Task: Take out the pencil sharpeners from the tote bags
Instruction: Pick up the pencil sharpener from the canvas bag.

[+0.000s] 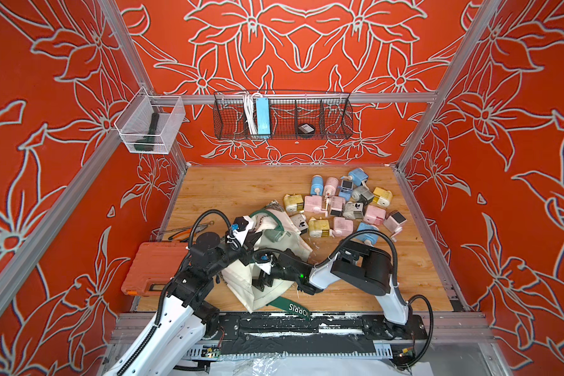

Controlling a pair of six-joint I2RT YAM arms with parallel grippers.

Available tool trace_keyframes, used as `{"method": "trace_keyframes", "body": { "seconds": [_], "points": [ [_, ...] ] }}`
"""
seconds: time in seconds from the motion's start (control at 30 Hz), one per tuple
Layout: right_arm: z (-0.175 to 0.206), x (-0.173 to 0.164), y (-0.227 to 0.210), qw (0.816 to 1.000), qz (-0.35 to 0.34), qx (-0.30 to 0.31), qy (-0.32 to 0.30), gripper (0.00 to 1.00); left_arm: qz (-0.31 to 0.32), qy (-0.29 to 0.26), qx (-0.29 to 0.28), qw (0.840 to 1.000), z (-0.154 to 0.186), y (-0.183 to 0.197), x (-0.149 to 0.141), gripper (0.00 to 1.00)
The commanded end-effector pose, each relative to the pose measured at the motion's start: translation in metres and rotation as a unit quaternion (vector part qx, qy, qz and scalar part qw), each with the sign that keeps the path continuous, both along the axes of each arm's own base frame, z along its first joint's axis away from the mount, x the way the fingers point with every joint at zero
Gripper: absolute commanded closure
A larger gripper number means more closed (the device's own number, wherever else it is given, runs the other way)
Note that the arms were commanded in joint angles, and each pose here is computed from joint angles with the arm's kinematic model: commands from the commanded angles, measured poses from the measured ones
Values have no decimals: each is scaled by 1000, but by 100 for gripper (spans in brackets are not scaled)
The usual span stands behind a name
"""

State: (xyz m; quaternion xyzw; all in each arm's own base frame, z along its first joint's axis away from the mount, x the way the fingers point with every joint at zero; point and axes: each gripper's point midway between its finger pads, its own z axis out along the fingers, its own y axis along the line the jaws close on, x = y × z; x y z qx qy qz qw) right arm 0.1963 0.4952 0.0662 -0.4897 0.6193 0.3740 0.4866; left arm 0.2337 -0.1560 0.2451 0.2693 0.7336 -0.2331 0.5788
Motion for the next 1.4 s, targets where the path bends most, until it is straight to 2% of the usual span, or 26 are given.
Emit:
{"method": "trace_keyframes", "body": {
  "seconds": [0.0, 0.23, 0.37, 0.8, 1.0, 1.27, 1.37],
  "points": [
    [10, 9, 21, 1000, 1, 2, -22, 1, -22, -40, -31, 998, 27, -8, -3, 100],
    [8, 24, 46, 999, 9, -16, -48, 1, -24, -32, -29, 999, 20, -7, -8, 100],
    [2, 19, 52, 998, 43, -20, -48, 2, -18, -22, -28, 999, 18, -5, -6, 100],
    [3, -16, 35, 993, 111, 0, -31, 35, 15, -11, -19, 1000, 6, 4, -1, 100],
    [3, -15, 20, 996, 87, -6, -26, 44, 39, -13, -22, 999, 5, 10, 4, 100],
    [16, -16, -16, 999, 40, -10, -20, 49, 141, 12, -13, 990, -10, 39, 21, 100],
    [23, -20, -31, 999, 31, -11, -15, 49, 159, 11, -12, 987, -11, 45, 23, 100]
  ]
}}
